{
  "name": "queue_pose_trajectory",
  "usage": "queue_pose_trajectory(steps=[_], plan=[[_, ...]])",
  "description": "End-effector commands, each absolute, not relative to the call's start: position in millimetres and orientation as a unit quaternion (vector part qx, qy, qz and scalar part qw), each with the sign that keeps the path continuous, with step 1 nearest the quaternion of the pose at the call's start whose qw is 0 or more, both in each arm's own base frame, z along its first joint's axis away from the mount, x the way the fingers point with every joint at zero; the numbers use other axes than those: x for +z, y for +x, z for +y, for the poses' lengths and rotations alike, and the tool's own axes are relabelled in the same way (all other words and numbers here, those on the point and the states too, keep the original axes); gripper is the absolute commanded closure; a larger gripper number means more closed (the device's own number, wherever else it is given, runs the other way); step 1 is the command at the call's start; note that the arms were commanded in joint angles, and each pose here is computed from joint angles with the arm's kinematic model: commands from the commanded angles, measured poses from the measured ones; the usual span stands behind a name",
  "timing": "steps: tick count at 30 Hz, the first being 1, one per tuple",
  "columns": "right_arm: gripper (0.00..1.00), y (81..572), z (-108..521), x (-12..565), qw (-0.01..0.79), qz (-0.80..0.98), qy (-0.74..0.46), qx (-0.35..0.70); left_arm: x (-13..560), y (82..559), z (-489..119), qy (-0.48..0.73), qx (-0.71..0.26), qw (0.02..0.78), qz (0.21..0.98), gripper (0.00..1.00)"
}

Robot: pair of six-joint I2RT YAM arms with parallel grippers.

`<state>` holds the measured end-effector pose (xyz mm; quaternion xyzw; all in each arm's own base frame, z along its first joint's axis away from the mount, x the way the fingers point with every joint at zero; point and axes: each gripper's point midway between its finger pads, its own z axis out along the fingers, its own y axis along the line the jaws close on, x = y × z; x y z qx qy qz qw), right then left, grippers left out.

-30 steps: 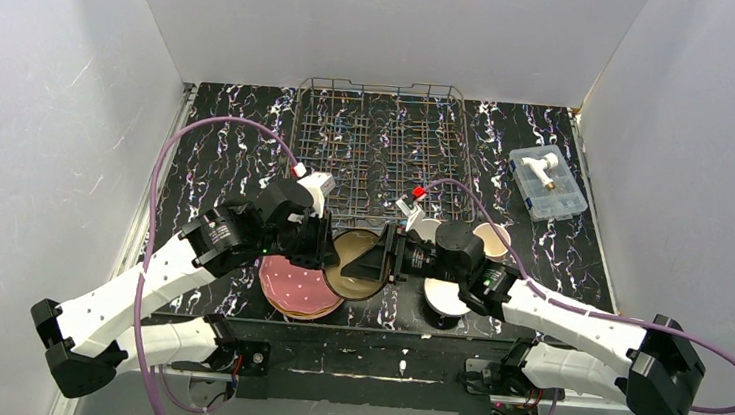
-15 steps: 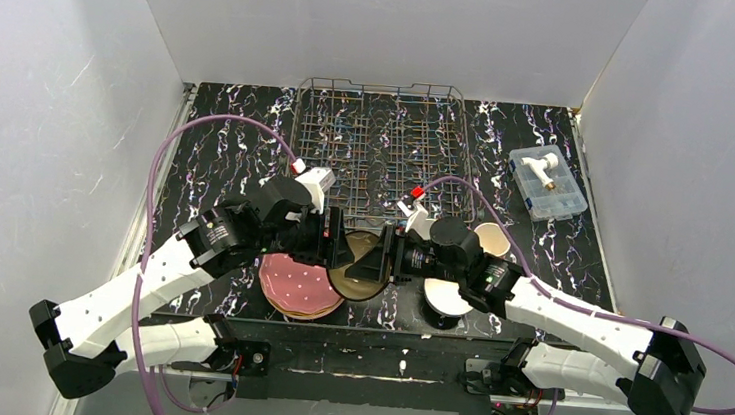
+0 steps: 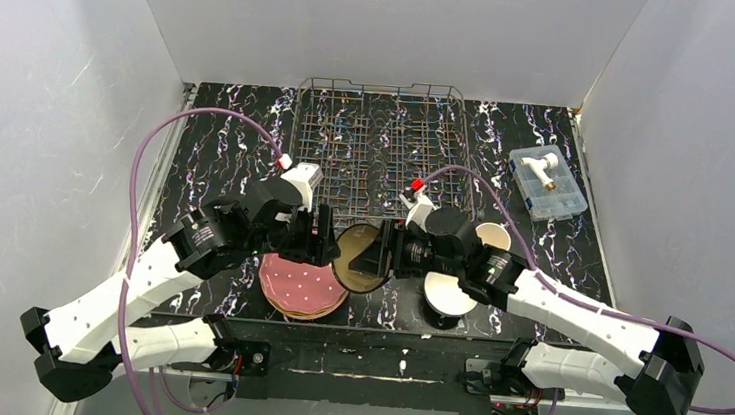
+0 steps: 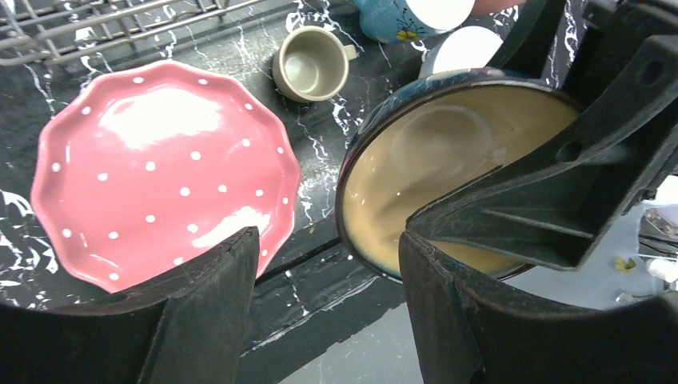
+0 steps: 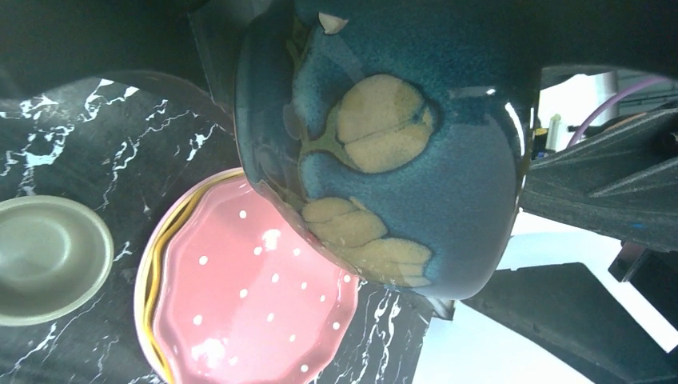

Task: Load the mixed dishes into the dish rack
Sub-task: Pick up the bowl from the corner of the board.

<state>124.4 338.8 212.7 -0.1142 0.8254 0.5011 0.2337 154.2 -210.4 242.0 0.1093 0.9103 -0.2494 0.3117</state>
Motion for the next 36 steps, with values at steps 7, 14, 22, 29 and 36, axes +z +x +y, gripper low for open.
queue_pose_trajectory(steps=[7, 14, 22, 29, 36], plan=[[0.99, 162, 342, 270, 0.337, 0.811, -0.134, 0.46, 247, 156, -168, 0.112, -0.18, 0.354, 0.911, 0.37], [0.99, 190, 335, 271, 0.372, 0.828, -0.135, 0.397, 239, 151, -153, 0.115, -0.161, 0.358, 0.913, 0.37], [0.99, 237, 323, 274, 0.41, 0.841, -0.125, 0.33, 228, 144, -138, 0.119, -0.145, 0.358, 0.914, 0.38], [0.99, 291, 303, 278, 0.45, 0.852, -0.113, 0.241, 218, 140, -131, 0.126, -0.138, 0.357, 0.915, 0.41], [0.99, 349, 282, 282, 0.495, 0.854, -0.104, 0.118, 208, 136, -127, 0.144, -0.133, 0.355, 0.914, 0.43]])
